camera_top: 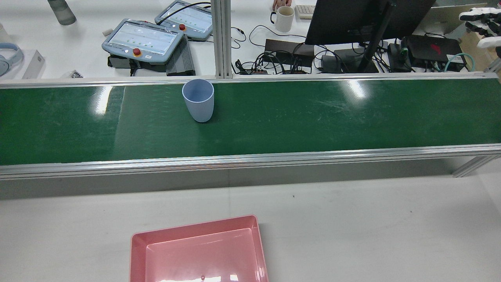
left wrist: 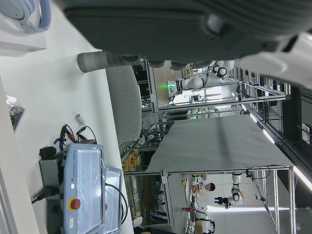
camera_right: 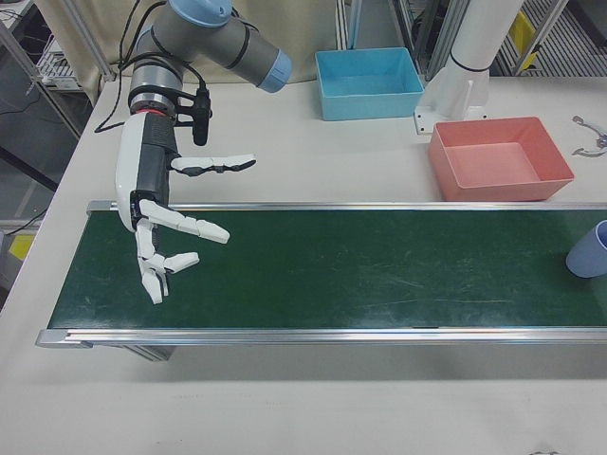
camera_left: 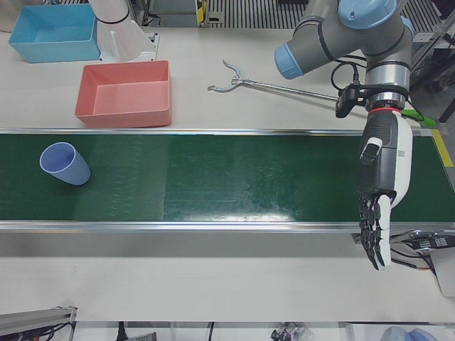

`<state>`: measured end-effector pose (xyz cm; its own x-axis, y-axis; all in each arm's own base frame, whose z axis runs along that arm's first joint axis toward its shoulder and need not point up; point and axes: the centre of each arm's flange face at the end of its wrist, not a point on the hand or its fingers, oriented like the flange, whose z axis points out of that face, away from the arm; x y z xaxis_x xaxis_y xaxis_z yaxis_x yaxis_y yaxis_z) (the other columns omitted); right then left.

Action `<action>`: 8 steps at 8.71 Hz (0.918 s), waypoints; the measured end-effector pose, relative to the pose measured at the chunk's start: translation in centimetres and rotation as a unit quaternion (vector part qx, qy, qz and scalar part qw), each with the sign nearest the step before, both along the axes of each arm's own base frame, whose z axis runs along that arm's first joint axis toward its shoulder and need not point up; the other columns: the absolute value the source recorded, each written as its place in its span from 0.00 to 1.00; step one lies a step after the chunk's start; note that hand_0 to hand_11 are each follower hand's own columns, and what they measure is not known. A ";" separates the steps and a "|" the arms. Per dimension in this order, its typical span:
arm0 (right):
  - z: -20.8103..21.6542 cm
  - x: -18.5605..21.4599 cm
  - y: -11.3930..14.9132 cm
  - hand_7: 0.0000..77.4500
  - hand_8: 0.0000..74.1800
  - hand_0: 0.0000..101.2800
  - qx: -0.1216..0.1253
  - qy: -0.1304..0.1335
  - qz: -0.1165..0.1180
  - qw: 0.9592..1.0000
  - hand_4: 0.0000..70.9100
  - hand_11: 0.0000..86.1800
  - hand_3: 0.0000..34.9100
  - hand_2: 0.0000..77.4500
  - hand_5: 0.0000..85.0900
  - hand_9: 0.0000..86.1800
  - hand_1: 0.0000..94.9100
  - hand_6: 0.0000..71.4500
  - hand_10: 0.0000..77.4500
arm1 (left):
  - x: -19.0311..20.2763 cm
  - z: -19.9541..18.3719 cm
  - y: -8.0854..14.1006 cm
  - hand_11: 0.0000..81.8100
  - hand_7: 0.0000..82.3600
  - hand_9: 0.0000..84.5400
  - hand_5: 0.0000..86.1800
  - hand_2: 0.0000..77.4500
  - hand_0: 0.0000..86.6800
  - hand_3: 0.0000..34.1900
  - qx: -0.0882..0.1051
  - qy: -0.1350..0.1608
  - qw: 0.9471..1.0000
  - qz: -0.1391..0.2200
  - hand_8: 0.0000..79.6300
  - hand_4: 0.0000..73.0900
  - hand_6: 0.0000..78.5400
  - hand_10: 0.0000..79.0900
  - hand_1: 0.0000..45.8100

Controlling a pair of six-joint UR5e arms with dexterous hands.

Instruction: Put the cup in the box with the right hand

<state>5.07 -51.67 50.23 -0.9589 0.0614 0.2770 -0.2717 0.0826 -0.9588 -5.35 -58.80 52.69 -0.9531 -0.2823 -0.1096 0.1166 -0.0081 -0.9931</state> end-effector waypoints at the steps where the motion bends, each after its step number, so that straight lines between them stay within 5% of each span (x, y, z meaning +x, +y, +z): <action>1: 0.2 0.0 0.0 0.64 0.04 0.56 -0.001 0.001 0.000 1.000 0.54 0.15 0.00 0.01 0.06 0.13 0.13 0.16 0.10 | 0.0 0.0 0.0 0.00 0.00 0.00 0.00 0.01 0.00 0.00 0.000 0.000 1.000 0.000 0.00 0.00 0.00 0.00 0.01; 2: 0.4 -0.2 0.0 0.57 0.02 0.56 -0.004 0.002 -0.002 1.000 0.47 0.15 0.00 0.01 0.06 0.10 0.13 0.15 0.07 | 0.0 0.0 0.0 0.00 0.00 0.00 0.00 0.01 0.00 0.00 0.000 0.000 1.000 0.000 0.00 0.00 0.00 0.00 0.01; 8: 0.9 -0.8 -0.2 0.49 0.01 0.56 -0.005 0.006 -0.009 1.000 0.47 0.14 0.00 0.01 0.06 0.08 0.13 0.13 0.09 | 0.0 0.0 0.0 0.00 0.00 0.00 0.00 0.01 0.00 0.00 0.000 -0.001 1.000 0.000 0.00 0.00 0.00 0.00 0.01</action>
